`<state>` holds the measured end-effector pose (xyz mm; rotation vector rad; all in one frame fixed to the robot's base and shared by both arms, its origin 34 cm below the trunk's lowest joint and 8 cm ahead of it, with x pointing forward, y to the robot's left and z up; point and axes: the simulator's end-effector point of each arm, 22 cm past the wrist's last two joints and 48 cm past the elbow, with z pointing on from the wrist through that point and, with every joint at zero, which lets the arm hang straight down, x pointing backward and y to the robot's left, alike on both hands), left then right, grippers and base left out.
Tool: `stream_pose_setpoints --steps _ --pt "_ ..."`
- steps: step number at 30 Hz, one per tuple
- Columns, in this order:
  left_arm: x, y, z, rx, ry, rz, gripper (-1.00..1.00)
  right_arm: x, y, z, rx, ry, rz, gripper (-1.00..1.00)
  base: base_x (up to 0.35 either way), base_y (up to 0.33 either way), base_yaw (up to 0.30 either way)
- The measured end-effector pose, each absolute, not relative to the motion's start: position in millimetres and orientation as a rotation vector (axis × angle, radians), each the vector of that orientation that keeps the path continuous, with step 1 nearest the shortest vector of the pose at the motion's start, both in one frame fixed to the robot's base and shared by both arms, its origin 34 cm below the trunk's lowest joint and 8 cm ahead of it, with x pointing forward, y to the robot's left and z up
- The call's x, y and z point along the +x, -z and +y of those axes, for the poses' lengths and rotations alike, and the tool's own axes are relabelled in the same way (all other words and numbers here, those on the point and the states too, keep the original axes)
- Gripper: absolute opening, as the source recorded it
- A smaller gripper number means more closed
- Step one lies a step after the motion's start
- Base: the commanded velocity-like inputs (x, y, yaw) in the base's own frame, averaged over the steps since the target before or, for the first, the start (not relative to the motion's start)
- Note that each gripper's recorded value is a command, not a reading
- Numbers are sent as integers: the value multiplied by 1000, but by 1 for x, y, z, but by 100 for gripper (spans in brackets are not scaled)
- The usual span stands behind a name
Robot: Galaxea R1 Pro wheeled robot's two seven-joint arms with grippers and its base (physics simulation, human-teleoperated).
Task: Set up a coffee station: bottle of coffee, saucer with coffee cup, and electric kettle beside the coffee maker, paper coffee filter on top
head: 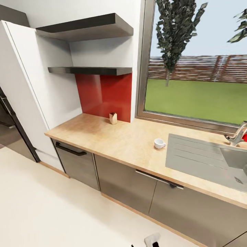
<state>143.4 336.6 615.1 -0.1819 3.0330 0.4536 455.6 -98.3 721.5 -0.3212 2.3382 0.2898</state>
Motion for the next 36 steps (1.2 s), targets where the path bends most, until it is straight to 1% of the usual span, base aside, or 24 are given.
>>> stream_pose_setpoints --steps 2,8,12,20,23,25,27,32,34,36 --pt "143 -615 337 -182 -453 3031 100 493 -759 -81 -365 -289 2214 100 0 0 0" --pt "136 -617 345 -193 -472 3029 100 575 -834 -79 -374 -246 2007 100 0 0 0" --pt "134 -617 345 -192 -473 3034 100 649 -897 -91 -340 -163 1868 100 0 0 0" --pt "137 -616 341 -183 -462 3031 100 741 -988 -111 -284 -48 1738 100 0 0 0" --pt "137 -616 337 -164 -452 3034 100 795 -1044 -122 -277 8 1763 100 0 0 0" --pt "138 -615 336 -160 -447 3032 100 808 -1062 -127 -267 30 1760 100 0 0 0" --pt "139 -615 335 -157 -444 3031 100 827 -1092 -146 -208 108 1746 100 0 0 0" --pt "139 -616 337 -159 -449 3027 100 838 -1114 -181 -97 232 1742 100 0 0 0" --pt "139 -616 338 -162 -453 3026 100 843 -1118 -214 -13 289 1787 100 0 0 0" --pt "139 -616 336 -160 -449 3027 100 844 -1113 -237 5 336 1841 100 4 0 0"
